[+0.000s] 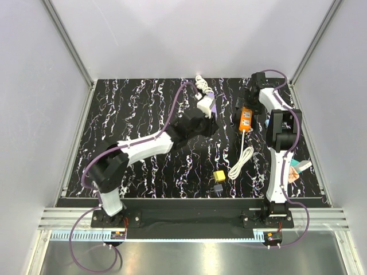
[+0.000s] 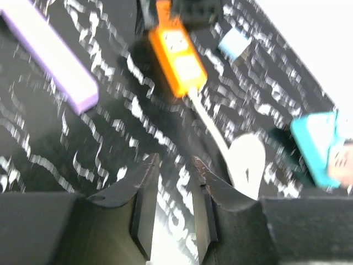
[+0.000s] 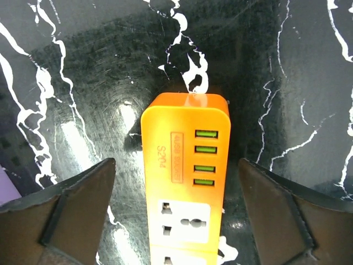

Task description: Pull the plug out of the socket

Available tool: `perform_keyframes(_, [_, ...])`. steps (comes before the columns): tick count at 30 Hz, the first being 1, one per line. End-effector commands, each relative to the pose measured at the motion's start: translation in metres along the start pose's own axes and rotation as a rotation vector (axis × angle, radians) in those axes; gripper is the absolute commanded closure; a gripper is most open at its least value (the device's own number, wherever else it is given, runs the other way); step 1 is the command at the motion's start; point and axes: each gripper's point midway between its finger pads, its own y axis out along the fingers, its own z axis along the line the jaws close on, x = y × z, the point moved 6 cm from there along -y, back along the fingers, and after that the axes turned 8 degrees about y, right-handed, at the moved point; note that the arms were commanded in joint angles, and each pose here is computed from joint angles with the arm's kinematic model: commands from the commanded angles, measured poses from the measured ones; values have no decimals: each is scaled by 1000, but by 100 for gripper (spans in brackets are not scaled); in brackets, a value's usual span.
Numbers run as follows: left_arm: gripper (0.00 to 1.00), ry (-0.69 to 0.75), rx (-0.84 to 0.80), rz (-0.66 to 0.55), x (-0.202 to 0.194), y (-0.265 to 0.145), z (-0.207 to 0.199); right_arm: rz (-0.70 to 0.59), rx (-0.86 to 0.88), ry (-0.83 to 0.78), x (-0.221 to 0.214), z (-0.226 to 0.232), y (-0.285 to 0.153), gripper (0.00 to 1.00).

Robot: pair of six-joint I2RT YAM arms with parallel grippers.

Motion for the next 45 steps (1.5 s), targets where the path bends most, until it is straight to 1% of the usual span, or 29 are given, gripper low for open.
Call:
perform_keyframes(1, [66,22,-20,-105,7,-17,5,-119,69,13,31,19,-57,0])
perform_keyframes(2, [65,20,-11,-85,-9,-20,10,-147,22,17,35,14,-62,0])
perform_keyframes(4, [64,6,-14,-116,-9,-27,10,-162,-52,20,36,4,-75,0])
perform_keyframes(5, [63,2,-17,-95,-22,-30,12,-180,-139,24,36,-8,-79,0])
perform_keyframes(7, [62,-28,-39,-129,-21,-36,9,-160,-217,26,26,-26,-87,0])
perform_keyframes(8, [61,-40,-48,-109,-35,-39,11,-157,-237,27,23,-32,-90,0])
perform_keyframes(9, [61,-53,-54,-123,-36,-43,10,-143,-264,51,20,-51,-93,0])
perform_keyframes(10, [61,-81,-78,-143,-35,-46,7,-137,-273,60,18,-56,-94,0])
perform_keyframes(11, [61,-94,-102,-120,-46,-50,6,-133,-287,75,18,-67,-94,0])
perform_keyframes(14, [61,-134,-148,-111,-55,-61,2,-106,-327,61,12,-81,-92,0])
perform_keyframes(16, [60,-149,-162,-115,-55,-70,-1,-88,-357,53,7,-89,-91,0])
perform_keyframes(17, [60,-153,-165,-96,-63,-74,-1,-84,-370,51,5,-92,-89,0])
perform_keyframes(18, [60,-154,-174,-107,-60,-79,-2,-65,-377,50,1,-95,-85,0])
perform_keyframes(19, [59,-158,-176,-87,-66,-82,-2,-58,-384,51,0,-98,-82,0])
perform_keyframes(25, [58,-155,-210,-64,-69,-100,-10,4,-374,28,-7,-101,-52,1])
perform_keyframes(28, [58,-137,-220,-46,-70,-107,-13,16,-386,13,-6,-105,-42,5])
perform_keyframes(30, [58,-121,-217,-48,-68,-114,-13,20,-406,-7,-5,-108,-35,13])
perform_keyframes(31, [58,-100,-209,-29,-73,-118,-13,20,-410,-15,-5,-109,-34,13])
perform_keyframes(33, [57,-82,-189,-41,-71,-126,-11,20,-422,-31,-6,-112,-30,14])
perform_keyframes(34, [57,-68,-174,-20,-77,-129,-8,19,-420,-34,-6,-112,-29,14])
perform_keyframes(35, [57,-64,-166,-35,-73,-134,-7,23,-417,-35,-6,-113,-27,15])
perform_keyframes(37, [56,-54,-147,-17,-76,-139,-4,27,-412,-43,-7,-113,-23,16])
perform_keyframes(38, [56,-50,-145,-15,-76,-142,-3,35,-394,-42,-8,-111,-21,25])
perform_keyframes(39, [56,-47,-148,-25,-73,-147,-4,48,-389,-32,-12,-111,-20,28])
perform_keyframes(40, [55,-48,-142,-15,-75,-150,-2,54,-384,-20,-14,-110,-21,30])
perform_keyframes(42, [55,-49,-143,-36,-71,-158,-2,65,-382,9,-22,-110,-24,32])
perform_keyframes(43, [54,-52,-140,-29,-73,-161,-2,72,-387,18,-26,-112,-24,35])
perform_keyframes(45, [54,-54,-143,-46,-69,-168,-2,70,-381,25,-28,-111,-25,49])
